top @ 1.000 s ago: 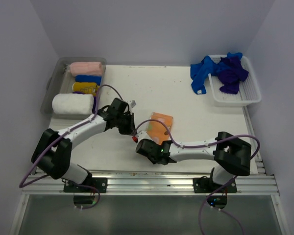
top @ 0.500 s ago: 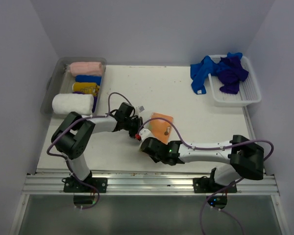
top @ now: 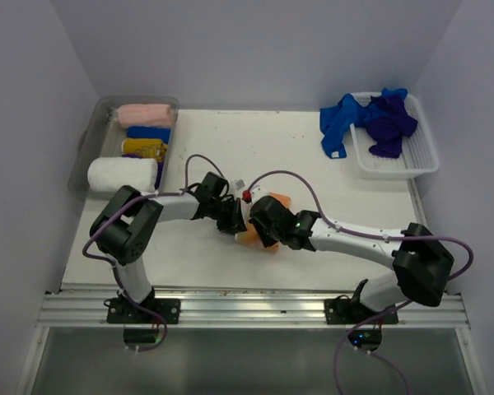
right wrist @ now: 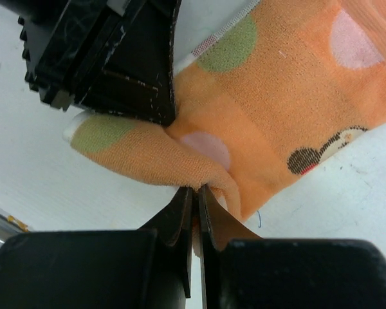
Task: Roll the towels
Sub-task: Roll the towel
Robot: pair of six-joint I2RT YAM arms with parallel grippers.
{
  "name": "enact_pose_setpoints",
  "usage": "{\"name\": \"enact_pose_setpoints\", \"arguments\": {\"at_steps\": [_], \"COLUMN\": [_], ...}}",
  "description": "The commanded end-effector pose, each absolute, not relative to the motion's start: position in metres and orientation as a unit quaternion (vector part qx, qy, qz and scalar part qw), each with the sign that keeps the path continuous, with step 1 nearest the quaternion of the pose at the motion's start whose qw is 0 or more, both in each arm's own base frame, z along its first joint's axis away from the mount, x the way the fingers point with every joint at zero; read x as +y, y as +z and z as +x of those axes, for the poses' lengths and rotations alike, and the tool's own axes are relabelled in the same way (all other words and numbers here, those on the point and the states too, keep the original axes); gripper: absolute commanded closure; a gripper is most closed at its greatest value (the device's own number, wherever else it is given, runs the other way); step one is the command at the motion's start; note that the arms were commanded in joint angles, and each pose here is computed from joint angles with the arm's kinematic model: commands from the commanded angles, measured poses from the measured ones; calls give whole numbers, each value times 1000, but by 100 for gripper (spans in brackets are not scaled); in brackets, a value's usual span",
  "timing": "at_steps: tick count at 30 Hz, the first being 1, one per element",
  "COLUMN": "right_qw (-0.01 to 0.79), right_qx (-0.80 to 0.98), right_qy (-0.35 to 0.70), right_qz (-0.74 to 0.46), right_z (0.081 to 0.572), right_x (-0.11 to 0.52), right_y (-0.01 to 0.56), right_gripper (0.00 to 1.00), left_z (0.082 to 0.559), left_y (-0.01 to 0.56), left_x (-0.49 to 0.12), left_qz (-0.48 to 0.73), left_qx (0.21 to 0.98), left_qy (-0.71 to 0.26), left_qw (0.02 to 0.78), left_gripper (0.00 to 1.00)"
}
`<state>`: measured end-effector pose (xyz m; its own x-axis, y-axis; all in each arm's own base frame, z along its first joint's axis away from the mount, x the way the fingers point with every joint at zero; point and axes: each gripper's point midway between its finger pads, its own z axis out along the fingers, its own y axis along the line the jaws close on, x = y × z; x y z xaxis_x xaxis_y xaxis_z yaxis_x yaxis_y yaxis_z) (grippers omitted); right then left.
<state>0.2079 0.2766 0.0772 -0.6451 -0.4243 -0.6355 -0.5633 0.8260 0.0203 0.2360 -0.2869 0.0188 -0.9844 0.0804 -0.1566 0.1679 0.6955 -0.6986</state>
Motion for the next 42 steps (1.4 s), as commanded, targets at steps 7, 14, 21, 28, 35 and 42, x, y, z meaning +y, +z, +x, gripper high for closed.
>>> {"name": "enact_pose_setpoints", "arguments": {"at_steps": [7, 14, 21, 28, 35, 42], "right_qw": [285, 263, 249, 243, 242, 241], "right_qx": [917, 929, 935, 936, 937, 939], "right_qy": [136, 136, 139, 145, 147, 137], "right_qz": [-243, -224, -212, -209, -205, -203], "right_z": [232, 241, 243, 242, 242, 240], "right_x": [286, 280, 275, 273, 272, 266], "right_y": [61, 35, 21, 17, 17, 15], "right_gripper": [100, 100, 100, 100, 100, 100], "left_z": [248, 266, 269, 245, 233, 244], "left_y": [35, 55, 87, 109, 86, 71], "left_x": [-277, -252, -231, -263, -281, -282], "left_qz": [97, 82, 62, 80, 118, 96], "left_qx": [930, 950, 938, 882, 875, 885], "left_qy": [-341, -263, -246, -390, -417, -402], "left_qw": [94, 147, 235, 253, 215, 214], "left_gripper": [100, 100, 100, 100, 100, 100]}}
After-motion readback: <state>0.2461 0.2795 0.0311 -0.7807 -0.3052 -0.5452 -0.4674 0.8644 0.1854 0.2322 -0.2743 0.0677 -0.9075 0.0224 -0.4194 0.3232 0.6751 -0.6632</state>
